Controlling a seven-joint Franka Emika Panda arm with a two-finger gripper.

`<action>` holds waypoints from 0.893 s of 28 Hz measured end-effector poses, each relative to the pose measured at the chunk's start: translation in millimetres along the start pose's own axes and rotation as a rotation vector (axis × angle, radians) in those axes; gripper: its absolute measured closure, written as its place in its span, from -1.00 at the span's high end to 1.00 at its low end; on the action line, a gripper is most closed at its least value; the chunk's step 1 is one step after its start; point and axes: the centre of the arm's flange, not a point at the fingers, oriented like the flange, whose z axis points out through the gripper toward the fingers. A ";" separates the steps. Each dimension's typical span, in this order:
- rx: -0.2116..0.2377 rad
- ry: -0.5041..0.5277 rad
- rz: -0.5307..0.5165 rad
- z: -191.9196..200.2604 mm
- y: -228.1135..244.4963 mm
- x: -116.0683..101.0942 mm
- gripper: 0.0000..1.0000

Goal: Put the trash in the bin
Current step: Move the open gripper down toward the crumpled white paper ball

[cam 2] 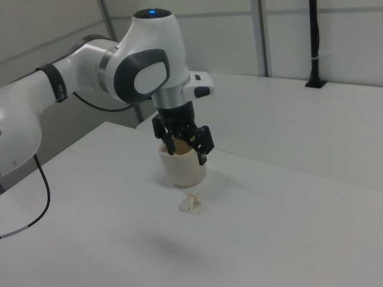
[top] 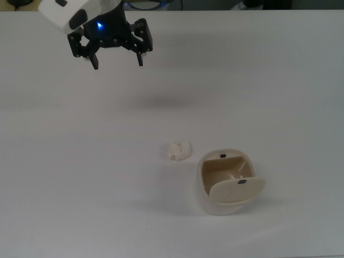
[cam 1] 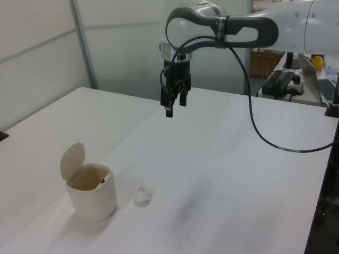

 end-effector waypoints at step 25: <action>-0.079 -0.011 -0.074 121.5 -91.9 21.4 1.00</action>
